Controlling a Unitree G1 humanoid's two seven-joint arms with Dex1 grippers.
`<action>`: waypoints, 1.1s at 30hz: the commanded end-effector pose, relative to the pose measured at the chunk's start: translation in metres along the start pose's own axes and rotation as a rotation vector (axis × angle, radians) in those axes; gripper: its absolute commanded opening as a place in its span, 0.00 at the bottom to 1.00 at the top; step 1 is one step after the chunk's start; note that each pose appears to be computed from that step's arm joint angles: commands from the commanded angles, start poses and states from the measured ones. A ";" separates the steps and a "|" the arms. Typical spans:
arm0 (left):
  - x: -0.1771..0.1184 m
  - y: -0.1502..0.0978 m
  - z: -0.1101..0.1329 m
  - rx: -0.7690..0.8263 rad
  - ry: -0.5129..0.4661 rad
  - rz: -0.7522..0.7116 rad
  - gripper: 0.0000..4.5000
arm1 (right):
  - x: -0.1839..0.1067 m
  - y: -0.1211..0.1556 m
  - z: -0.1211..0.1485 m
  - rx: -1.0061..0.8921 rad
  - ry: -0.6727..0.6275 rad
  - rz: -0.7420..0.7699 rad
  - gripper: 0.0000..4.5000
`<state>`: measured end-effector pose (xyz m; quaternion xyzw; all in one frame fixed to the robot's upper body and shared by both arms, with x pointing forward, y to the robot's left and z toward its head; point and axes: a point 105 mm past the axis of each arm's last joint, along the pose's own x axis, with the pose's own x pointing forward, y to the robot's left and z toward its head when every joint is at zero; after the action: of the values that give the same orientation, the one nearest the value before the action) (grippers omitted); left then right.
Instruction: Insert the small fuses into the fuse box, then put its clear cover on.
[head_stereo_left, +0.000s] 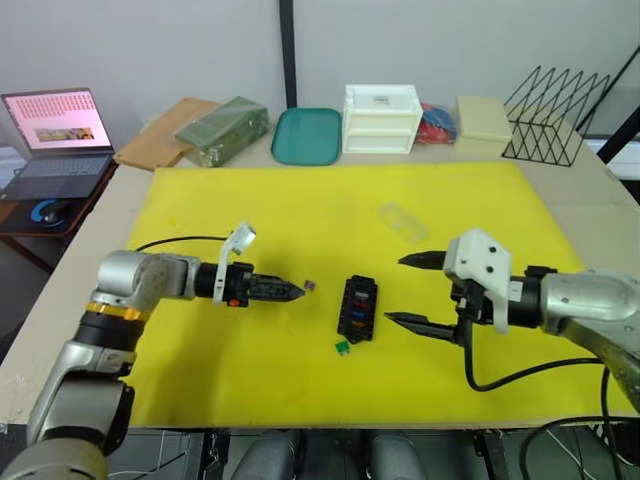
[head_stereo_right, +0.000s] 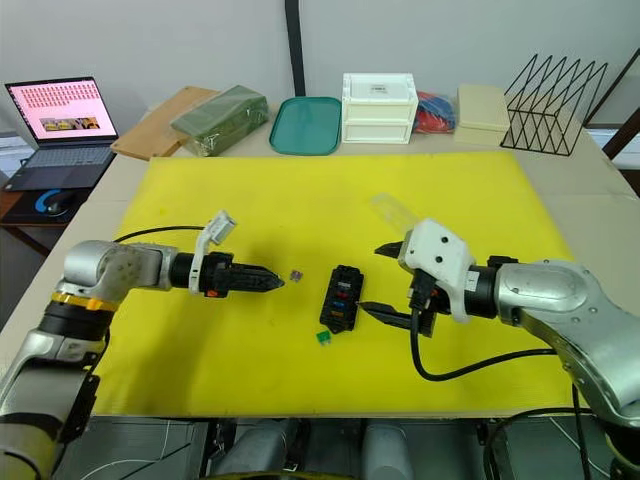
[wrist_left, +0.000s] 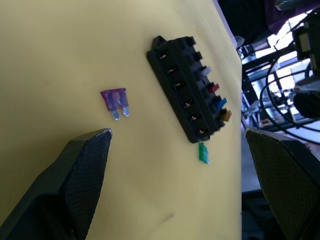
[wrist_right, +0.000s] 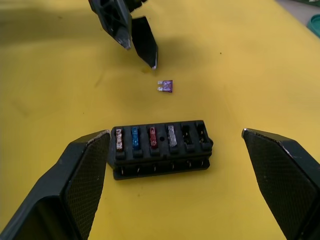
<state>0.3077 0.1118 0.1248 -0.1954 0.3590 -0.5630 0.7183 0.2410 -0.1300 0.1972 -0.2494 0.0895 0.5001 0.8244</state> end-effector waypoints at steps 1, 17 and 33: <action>-0.001 0.000 0.007 -0.026 -0.002 -0.001 1.00 | 0.000 -0.002 0.008 -0.044 -0.016 -0.010 0.99; 0.030 0.014 0.012 -0.026 0.040 -0.011 1.00 | 0.003 -0.002 0.012 -0.073 -0.002 -0.017 0.99; 0.037 0.021 0.001 -0.018 0.084 -0.007 0.37 | 0.003 0.000 0.010 -0.081 0.014 -0.031 1.00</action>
<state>0.3302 0.0848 0.1056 -0.1852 0.3859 -0.5641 0.7060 0.2441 -0.1252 0.1982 -0.2693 0.0873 0.4897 0.8247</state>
